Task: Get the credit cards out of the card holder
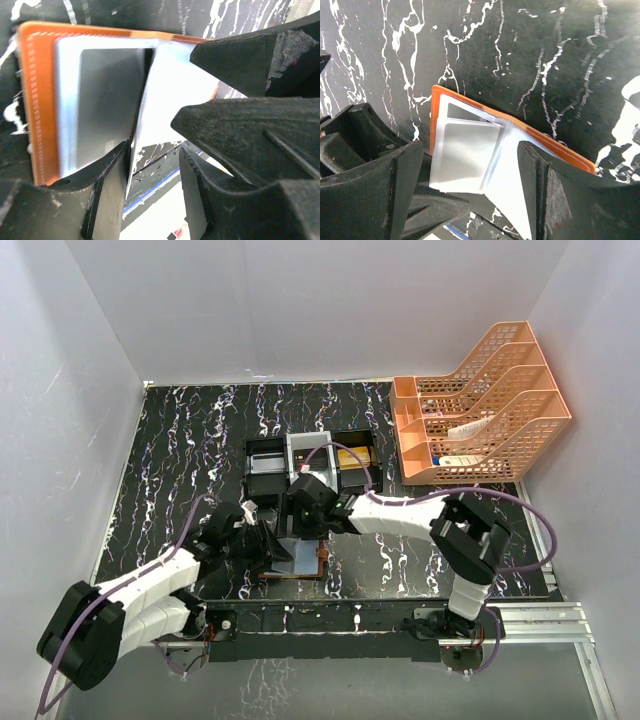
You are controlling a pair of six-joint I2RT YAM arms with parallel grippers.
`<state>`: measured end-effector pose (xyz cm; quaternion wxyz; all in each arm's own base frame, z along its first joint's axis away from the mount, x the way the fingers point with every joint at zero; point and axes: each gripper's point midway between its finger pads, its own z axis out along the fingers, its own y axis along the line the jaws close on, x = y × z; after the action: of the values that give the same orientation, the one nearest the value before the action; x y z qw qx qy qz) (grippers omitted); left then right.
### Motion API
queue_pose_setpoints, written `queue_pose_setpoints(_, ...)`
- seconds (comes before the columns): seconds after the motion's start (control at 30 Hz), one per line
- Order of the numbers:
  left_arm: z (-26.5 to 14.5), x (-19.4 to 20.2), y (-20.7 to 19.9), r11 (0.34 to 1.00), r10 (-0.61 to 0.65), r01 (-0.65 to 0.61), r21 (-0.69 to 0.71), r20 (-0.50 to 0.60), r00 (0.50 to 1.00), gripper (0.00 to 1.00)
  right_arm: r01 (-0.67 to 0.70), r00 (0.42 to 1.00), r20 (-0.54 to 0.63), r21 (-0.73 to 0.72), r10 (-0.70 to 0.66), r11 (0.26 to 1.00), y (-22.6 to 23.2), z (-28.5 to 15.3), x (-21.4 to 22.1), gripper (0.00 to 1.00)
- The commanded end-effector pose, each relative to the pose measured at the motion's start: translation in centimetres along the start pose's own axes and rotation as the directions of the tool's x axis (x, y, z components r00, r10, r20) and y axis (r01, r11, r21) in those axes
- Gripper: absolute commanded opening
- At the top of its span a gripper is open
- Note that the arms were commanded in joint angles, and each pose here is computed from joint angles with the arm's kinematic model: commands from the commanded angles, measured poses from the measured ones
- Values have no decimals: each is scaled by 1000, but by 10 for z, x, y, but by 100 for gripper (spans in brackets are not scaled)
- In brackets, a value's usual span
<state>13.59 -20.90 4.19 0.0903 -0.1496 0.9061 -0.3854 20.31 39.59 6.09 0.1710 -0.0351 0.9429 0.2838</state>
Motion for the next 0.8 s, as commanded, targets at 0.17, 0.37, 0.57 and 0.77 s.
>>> queue_pose_setpoints(0.17, 10, -11, -85, 956, 231, -228, 183, 6, 973, 48, -65, 989, 128, -85, 76, 994, 0, -56, -27, 78)
queue_pose_setpoints(0.37, 30, 15, -97, 937, 325, -309, 161, -88, 942, 54, -160, 975, 141, -94, 172, 983, -32, -70, -22, 78)
queue_pose_setpoints(0.57, 8, -1, -91, 926, 376, -376, 14, 14, 927, 54, -152, 981, 94, -193, 172, 969, -19, -77, -14, 59)
queue_pose_setpoints(0.77, -25, -26, -67, 915, 391, -367, -169, 145, 909, 54, -151, 984, 46, -268, 169, 952, 0, -72, -13, 40)
